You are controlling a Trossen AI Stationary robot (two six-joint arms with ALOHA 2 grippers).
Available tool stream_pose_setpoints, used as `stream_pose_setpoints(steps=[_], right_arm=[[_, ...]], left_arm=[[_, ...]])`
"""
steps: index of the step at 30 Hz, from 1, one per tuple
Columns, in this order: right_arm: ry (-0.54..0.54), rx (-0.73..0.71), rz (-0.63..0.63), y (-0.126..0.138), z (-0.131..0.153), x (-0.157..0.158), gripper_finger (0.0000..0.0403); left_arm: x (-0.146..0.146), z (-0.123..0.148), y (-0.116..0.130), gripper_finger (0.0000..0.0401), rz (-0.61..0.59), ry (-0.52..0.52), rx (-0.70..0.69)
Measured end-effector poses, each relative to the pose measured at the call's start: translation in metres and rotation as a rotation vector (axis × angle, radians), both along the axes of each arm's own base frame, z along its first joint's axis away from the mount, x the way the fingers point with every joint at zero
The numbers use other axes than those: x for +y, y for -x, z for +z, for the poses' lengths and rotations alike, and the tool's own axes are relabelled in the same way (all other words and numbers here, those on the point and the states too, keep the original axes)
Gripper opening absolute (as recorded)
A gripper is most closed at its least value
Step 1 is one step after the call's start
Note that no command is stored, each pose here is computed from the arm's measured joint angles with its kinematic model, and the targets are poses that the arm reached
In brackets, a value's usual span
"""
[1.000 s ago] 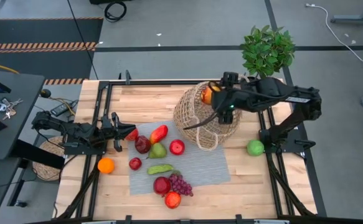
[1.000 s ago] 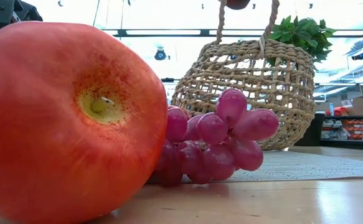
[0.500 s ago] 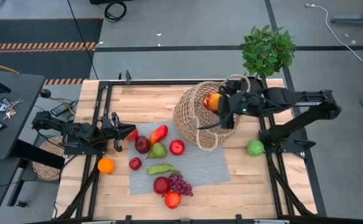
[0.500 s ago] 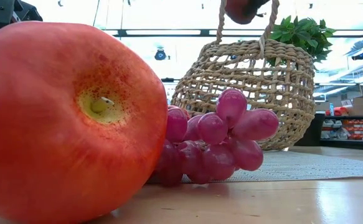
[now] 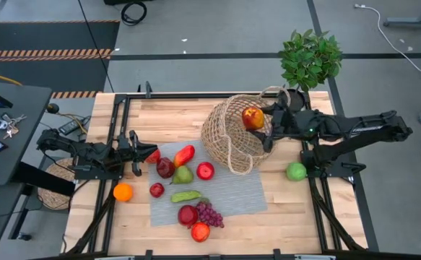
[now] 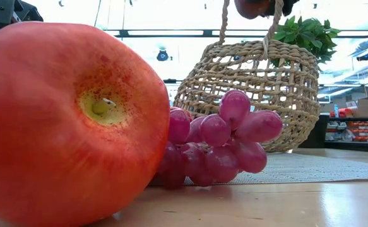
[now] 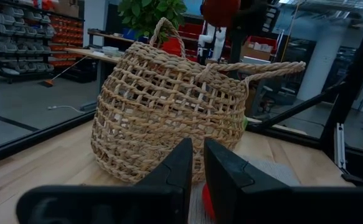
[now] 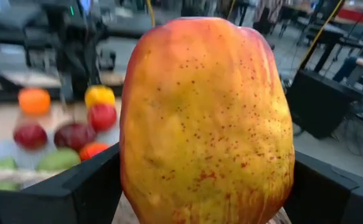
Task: Build produce basket
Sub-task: Put the yellow apple into the brown basket
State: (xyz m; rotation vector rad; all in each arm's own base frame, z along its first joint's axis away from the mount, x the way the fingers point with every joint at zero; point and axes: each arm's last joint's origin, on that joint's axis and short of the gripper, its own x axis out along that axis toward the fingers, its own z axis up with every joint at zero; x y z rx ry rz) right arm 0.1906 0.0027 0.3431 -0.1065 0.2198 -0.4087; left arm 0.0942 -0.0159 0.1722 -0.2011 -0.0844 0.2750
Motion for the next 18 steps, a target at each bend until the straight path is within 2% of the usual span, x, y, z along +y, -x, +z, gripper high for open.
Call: stream_pose_setpoints(steps=[4,9,18], right_arm=[[-0.046,-0.091,-0.003,0.0032,-0.0028,-0.0008,0.0365],[-0.093,-0.119,-0.017,0.0053,-0.0017,-0.0023,0.0365],[-0.163,-0.137,0.036,0.0046,-0.0021,-0.0005,0.0365]], left_arm=[[0.0000,-0.0001,0.0000,0.0048,0.000,0.000,0.000],[0.0000,0.0000,0.0000,0.0048,0.000,0.000,0.000],[0.0000,-0.0001,0.0000,0.0048,0.000,0.000,0.001]])
